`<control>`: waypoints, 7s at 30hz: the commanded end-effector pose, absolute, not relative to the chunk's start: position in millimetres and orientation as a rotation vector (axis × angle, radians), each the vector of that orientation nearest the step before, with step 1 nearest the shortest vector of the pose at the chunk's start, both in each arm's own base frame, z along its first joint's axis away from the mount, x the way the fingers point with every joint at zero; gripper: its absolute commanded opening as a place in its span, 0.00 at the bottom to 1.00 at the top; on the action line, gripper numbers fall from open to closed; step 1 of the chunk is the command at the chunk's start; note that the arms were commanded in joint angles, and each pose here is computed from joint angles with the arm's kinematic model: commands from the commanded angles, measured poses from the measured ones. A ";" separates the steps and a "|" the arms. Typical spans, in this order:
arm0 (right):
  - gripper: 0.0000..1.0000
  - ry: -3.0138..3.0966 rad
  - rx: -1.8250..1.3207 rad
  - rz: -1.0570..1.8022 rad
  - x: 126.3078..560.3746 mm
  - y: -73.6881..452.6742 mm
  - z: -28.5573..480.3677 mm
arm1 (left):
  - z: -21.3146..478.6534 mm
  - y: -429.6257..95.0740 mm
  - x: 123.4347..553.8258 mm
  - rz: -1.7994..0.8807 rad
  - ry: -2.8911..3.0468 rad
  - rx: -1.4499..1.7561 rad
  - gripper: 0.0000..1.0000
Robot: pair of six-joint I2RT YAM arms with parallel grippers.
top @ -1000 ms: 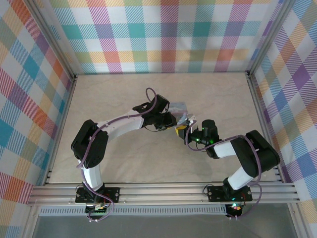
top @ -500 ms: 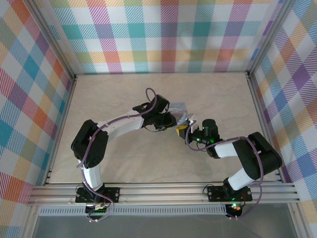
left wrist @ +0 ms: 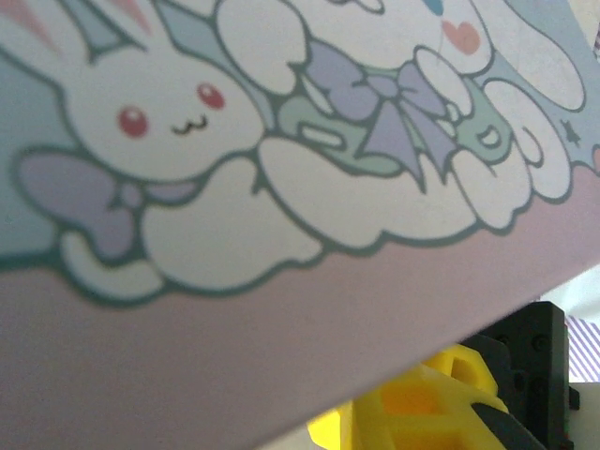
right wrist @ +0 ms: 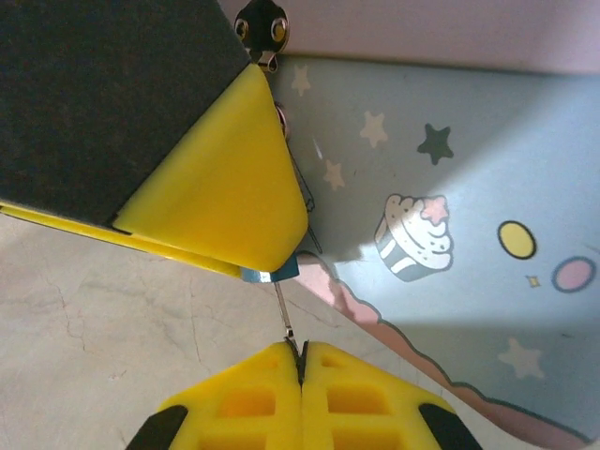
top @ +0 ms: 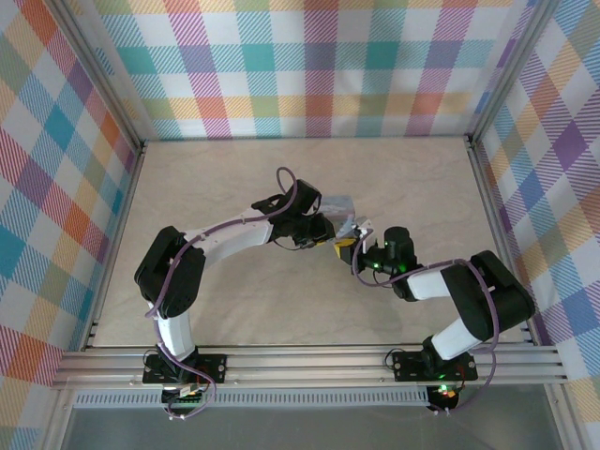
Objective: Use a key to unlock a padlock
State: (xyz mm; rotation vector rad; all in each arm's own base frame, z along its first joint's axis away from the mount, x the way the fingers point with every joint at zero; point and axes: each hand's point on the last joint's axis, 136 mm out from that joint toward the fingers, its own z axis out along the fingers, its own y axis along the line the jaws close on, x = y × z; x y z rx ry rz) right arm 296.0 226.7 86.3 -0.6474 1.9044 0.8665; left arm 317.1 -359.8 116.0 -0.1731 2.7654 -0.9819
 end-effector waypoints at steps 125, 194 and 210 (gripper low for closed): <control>0.00 1.745 -0.652 1.023 319.0 251.9 137.7 | 122.0 -361.5 299.9 -1.023 2.801 -0.083 0.14; 0.00 1.856 -0.647 1.041 276.9 234.8 102.7 | 149.9 -332.5 318.5 -1.076 2.743 -0.155 0.15; 0.00 1.819 -0.698 1.138 275.0 253.9 110.1 | 148.5 -333.6 317.3 -1.086 2.754 -0.151 0.15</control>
